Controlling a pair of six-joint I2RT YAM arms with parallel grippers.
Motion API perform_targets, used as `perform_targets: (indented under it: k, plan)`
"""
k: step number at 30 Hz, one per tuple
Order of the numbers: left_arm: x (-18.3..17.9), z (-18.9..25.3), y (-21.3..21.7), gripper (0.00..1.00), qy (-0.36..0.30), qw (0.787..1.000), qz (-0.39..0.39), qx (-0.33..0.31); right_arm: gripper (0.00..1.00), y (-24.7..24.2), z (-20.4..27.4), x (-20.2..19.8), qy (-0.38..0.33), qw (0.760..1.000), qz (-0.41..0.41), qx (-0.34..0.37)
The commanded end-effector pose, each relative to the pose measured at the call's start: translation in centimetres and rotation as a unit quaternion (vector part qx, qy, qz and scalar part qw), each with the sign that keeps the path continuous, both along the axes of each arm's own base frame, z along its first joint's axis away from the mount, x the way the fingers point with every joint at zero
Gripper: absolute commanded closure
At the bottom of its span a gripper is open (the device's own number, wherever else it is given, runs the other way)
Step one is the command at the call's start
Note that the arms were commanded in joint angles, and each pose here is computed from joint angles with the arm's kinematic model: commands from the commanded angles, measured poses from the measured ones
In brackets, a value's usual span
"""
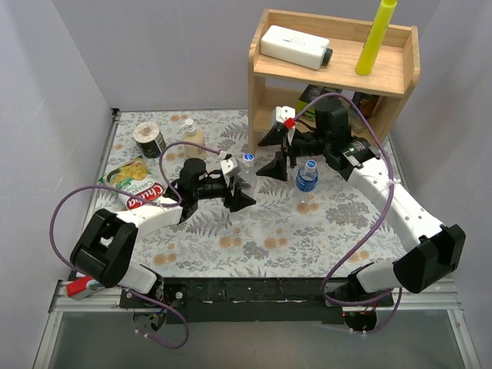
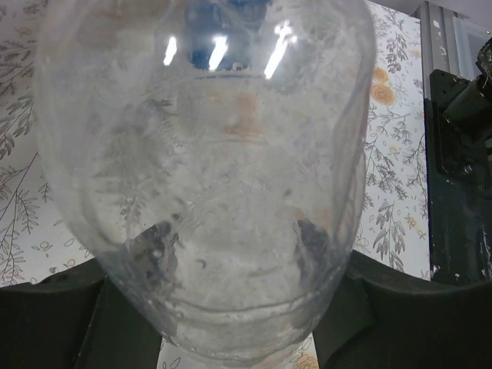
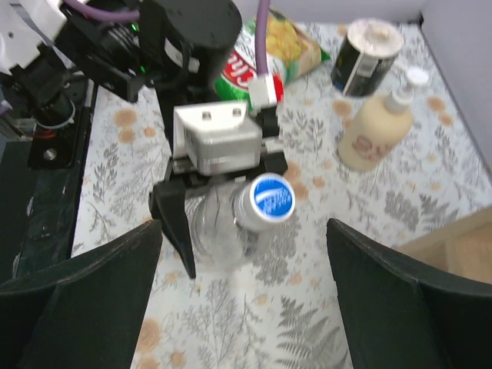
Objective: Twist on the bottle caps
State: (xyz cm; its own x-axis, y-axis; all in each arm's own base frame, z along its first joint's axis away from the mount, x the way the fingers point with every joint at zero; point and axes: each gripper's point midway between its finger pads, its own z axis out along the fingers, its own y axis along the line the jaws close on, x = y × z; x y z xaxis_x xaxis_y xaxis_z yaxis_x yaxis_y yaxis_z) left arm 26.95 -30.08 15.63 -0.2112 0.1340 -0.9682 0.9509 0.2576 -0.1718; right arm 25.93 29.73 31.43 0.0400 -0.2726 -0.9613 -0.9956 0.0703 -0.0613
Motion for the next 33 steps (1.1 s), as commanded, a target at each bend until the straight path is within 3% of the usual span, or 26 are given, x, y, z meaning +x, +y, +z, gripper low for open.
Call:
perform_targets:
  k: [1, 18, 33]
  plan:
    - [-0.1, 1.4, -0.6, 1.0, -0.026, 0.999, -0.036, 0.0, 0.06, 2.5, 3.0, -0.3, -0.005, 0.995, 0.068, 0.067]
    - [1.3, 2.1, -1.4, 1.0, -0.009, 1.0, -0.019, -0.007, 0.05, 4.7, 0.5, -1.5, 0.012, 0.99, 0.119, 0.081]
    - [4.2, 3.1, -1.4, 1.0, 0.0, 0.999, 0.012, -0.035, 0.05, 2.6, -2.4, -1.6, 0.025, 0.998, 0.053, 0.032]
